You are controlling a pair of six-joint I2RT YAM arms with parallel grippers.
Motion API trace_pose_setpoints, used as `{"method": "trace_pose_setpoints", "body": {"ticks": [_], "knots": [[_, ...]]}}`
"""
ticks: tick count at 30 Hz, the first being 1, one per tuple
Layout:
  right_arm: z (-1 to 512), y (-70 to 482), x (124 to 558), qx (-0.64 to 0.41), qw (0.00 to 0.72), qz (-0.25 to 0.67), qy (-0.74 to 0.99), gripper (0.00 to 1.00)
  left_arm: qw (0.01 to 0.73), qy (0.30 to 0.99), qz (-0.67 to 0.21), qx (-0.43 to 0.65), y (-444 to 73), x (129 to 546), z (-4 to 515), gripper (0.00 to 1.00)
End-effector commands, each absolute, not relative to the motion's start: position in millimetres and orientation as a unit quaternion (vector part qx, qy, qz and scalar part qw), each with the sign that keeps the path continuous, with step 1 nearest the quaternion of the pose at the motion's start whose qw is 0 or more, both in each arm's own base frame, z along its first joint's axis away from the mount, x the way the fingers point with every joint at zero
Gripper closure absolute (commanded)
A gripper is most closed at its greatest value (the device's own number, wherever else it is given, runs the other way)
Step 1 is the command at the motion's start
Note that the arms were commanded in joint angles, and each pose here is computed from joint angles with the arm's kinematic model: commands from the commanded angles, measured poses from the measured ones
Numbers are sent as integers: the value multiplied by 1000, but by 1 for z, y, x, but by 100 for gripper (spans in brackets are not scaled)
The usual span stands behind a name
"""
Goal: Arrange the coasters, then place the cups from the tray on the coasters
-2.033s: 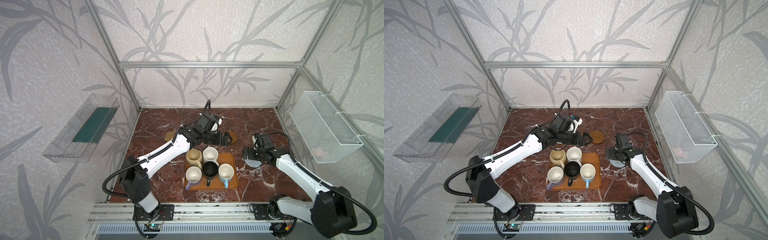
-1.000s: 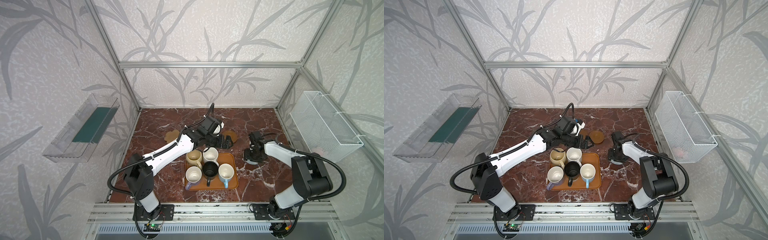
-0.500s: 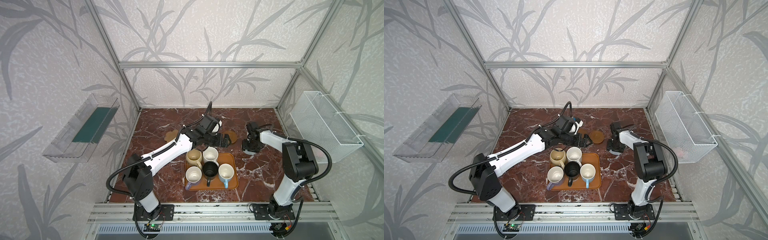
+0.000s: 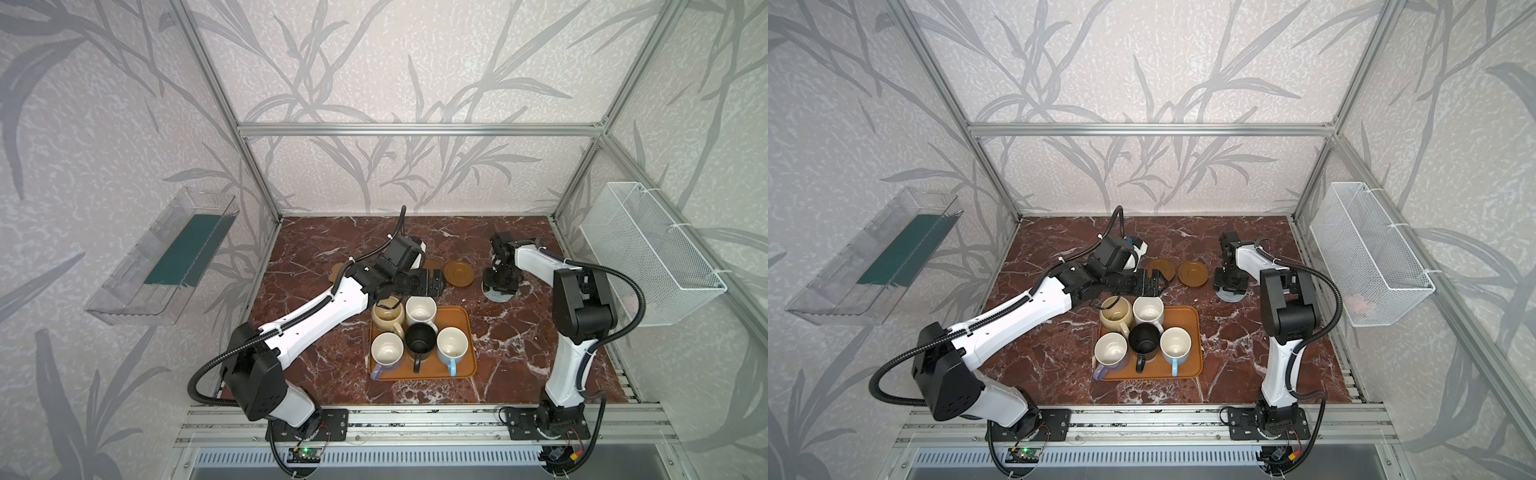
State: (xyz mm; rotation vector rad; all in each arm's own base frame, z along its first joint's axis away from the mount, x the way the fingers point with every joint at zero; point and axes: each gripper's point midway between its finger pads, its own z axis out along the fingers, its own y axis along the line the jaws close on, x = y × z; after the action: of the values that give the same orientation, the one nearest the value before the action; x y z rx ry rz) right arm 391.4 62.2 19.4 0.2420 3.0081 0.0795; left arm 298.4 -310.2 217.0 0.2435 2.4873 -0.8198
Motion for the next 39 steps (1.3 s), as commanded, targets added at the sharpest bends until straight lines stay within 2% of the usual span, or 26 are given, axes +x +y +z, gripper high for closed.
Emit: {"method": "trace_pose_setpoints", "body": {"ticks": [1, 17, 25, 31, 39], "knots": [[-4, 62, 402, 73, 56, 31, 995, 44, 268, 913, -298, 72, -302, 300, 221, 1], [23, 67, 437, 58, 106, 34, 992, 47, 278, 912, -296, 60, -293, 298, 219, 1], [36, 58, 427, 66, 118, 13, 991, 48, 284, 910, -296, 59, -290, 297, 221, 1], [60, 60, 431, 63, 158, 22, 985, 48, 291, 912, -284, 58, -280, 294, 229, 1], [48, 59, 403, 67, 124, 24, 990, 48, 303, 911, -274, 47, -262, 285, 240, 1]]}}
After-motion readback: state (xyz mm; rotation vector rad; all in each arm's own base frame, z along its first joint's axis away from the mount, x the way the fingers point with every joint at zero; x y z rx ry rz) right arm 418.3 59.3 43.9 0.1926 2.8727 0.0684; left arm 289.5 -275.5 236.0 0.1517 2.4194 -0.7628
